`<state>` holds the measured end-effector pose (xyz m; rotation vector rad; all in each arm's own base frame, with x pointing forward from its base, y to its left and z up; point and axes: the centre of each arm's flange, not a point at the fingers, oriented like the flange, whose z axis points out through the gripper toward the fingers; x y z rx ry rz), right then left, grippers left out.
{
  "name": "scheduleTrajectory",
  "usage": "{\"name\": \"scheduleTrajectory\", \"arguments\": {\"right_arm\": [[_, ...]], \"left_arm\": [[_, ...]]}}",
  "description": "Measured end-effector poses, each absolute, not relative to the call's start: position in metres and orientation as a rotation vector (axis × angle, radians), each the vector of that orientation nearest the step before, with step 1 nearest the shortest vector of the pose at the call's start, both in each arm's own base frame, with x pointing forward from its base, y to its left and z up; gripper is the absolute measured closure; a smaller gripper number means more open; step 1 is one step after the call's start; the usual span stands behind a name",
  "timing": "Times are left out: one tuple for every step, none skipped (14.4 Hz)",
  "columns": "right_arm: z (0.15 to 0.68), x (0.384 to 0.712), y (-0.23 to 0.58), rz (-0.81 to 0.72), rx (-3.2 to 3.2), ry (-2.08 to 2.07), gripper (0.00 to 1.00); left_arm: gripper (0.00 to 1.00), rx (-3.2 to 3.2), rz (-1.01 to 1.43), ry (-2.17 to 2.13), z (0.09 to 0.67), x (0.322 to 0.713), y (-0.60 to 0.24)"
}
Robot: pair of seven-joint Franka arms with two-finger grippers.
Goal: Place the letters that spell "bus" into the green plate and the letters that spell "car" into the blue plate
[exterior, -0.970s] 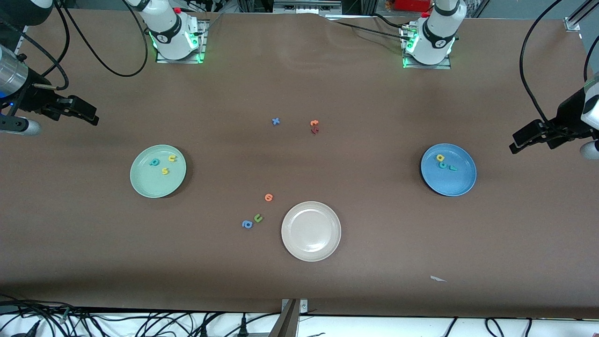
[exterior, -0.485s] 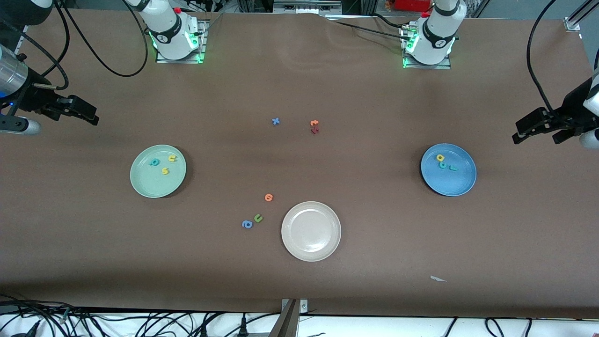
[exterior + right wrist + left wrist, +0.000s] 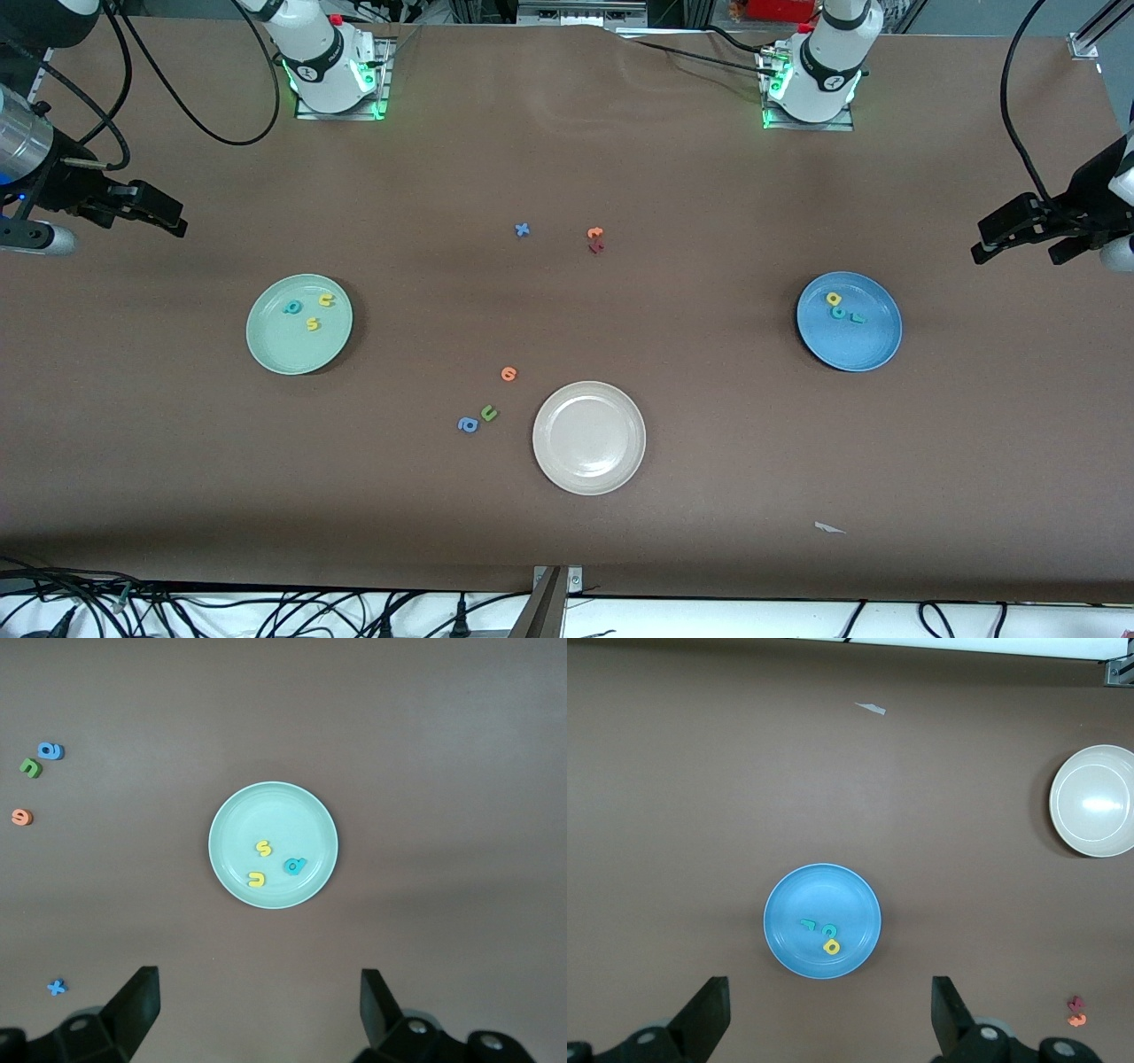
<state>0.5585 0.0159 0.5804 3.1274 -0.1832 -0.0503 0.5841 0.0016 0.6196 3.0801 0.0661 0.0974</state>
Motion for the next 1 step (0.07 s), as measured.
{"name": "scheduleTrajectory", "arguments": {"right_arm": [[0.5805, 0.5585, 0.0159, -0.050, 3.127, -0.183, 0.00]], "left_arm": [[0.00, 3.080, 0.097, 0.066, 0.6196, 0.5841, 0.0016]]}}
